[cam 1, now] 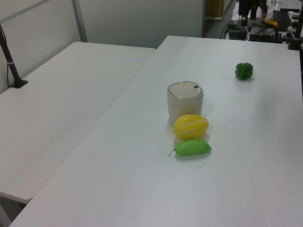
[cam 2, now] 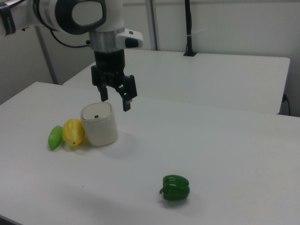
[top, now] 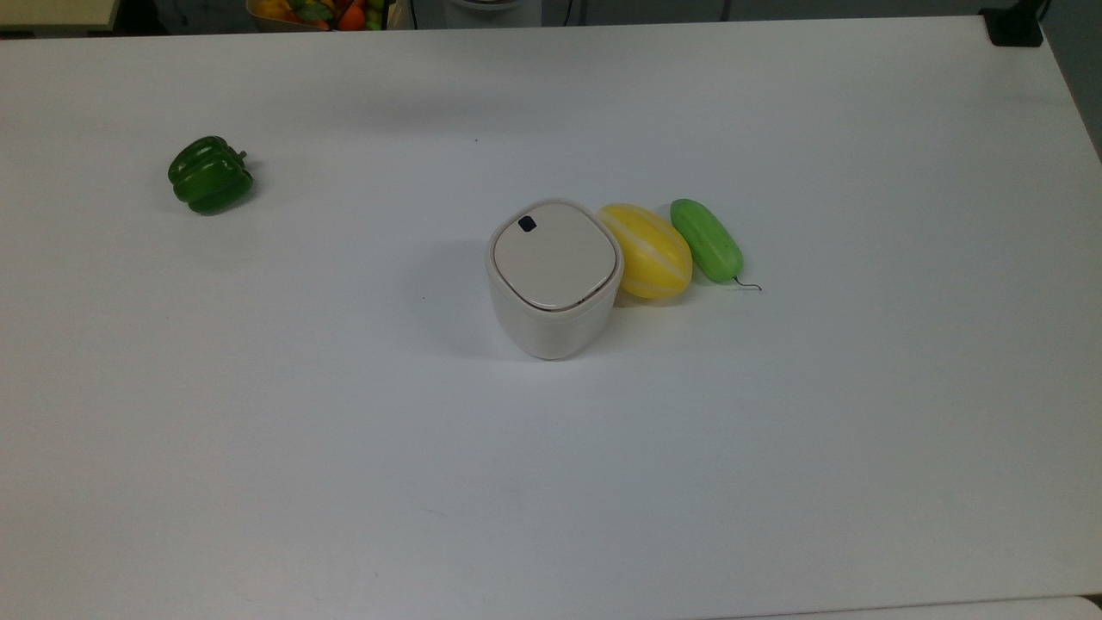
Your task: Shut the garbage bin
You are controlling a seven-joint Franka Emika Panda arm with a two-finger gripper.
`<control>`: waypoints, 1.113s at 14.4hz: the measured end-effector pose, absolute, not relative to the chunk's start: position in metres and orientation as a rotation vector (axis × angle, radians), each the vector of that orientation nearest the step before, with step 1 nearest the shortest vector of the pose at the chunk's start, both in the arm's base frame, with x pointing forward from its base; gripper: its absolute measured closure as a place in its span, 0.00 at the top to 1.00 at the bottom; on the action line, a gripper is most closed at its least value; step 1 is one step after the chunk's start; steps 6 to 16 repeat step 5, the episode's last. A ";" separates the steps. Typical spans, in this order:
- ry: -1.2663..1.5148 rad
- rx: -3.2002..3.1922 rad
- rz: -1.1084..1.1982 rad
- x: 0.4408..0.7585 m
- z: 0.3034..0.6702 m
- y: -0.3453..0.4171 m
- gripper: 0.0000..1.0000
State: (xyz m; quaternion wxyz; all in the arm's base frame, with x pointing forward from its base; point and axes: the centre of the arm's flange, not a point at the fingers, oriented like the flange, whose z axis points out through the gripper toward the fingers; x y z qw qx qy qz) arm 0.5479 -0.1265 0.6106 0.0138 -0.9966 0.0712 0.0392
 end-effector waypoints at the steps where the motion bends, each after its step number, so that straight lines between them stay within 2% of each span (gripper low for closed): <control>1: 0.210 -3.104 0.121 0.547 0.611 -0.129 1.00; 16: 0.219 -3.102 0.117 0.544 0.612 -0.142 1.00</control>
